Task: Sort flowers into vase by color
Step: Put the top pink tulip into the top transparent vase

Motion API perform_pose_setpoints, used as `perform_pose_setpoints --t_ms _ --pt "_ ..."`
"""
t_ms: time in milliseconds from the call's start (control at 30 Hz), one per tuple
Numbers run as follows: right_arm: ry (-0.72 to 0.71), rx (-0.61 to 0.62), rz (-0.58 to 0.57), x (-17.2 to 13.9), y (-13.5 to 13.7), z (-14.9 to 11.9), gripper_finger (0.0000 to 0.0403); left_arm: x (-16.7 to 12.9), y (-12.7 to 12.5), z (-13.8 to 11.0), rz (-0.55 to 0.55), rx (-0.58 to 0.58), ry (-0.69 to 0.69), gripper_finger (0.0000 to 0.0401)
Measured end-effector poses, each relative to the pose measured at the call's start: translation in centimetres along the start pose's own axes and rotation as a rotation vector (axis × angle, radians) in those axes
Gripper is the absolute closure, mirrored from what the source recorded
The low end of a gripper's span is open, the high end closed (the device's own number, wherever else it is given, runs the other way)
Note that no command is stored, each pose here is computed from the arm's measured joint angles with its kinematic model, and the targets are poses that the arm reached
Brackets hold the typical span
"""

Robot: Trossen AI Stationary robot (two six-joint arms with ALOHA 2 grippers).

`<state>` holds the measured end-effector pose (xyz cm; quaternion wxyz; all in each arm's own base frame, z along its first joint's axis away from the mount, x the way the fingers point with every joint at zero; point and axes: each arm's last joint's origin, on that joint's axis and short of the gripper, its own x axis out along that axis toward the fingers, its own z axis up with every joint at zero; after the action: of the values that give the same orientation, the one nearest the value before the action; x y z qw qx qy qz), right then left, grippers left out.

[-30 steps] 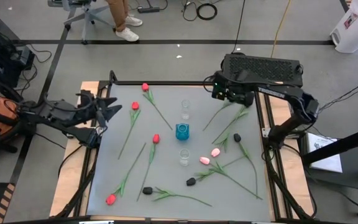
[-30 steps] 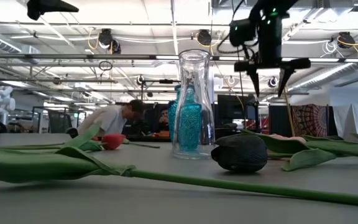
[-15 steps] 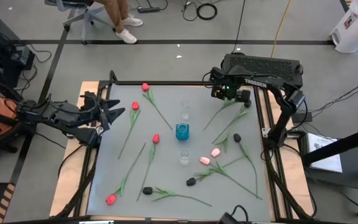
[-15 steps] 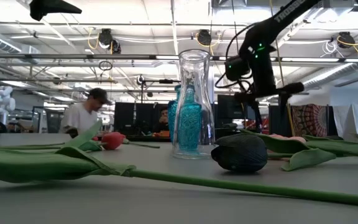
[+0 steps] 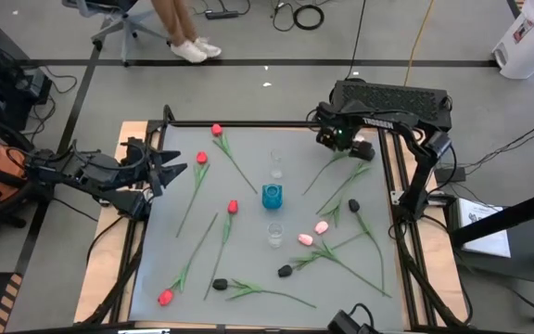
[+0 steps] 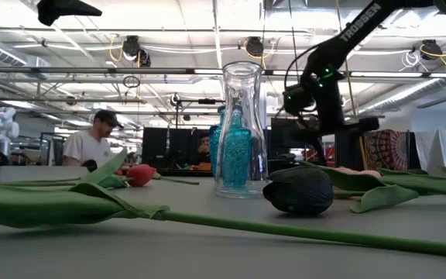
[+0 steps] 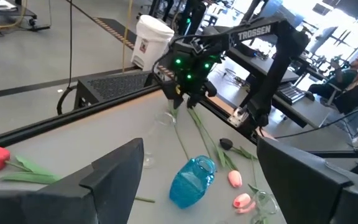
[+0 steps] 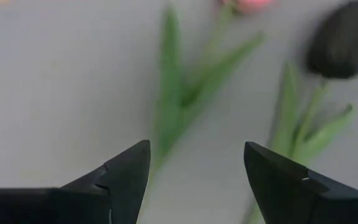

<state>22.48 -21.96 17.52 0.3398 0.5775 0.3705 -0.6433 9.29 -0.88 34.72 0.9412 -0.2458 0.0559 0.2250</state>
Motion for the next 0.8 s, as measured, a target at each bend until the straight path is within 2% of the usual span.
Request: perform_pose_setpoints --t_ms 167,300,433,533,633,800 --pt "0.014 0.006 0.067 0.4 -1.1 -1.1 0.0151 0.0 0.0 0.0 0.0 0.001 0.0 0.0082" --pt "-0.044 0.042 0.207 -0.2 -1.9 -2.0 0.0151 0.0 0.0 0.0 0.001 0.003 0.001 0.0082" --pt "-0.076 0.133 0.318 0.8 -3.0 -2.1 0.0151 0.0 0.0 0.0 0.004 0.007 0.002 0.0082" --pt "-0.048 0.189 0.314 2.3 -4.2 -2.3 0.0151 0.0 0.0 0.0 0.007 0.009 -0.002 0.0082" --pt "-0.035 0.188 0.314 3.0 -4.8 -2.6 0.0151 0.0 0.0 0.0 0.008 0.005 -0.002 0.0082" --pt "-0.04 0.176 0.358 2.9 -4.4 -2.9 0.0151 0.0 0.0 0.0 0.007 0.003 -0.003 0.0082"
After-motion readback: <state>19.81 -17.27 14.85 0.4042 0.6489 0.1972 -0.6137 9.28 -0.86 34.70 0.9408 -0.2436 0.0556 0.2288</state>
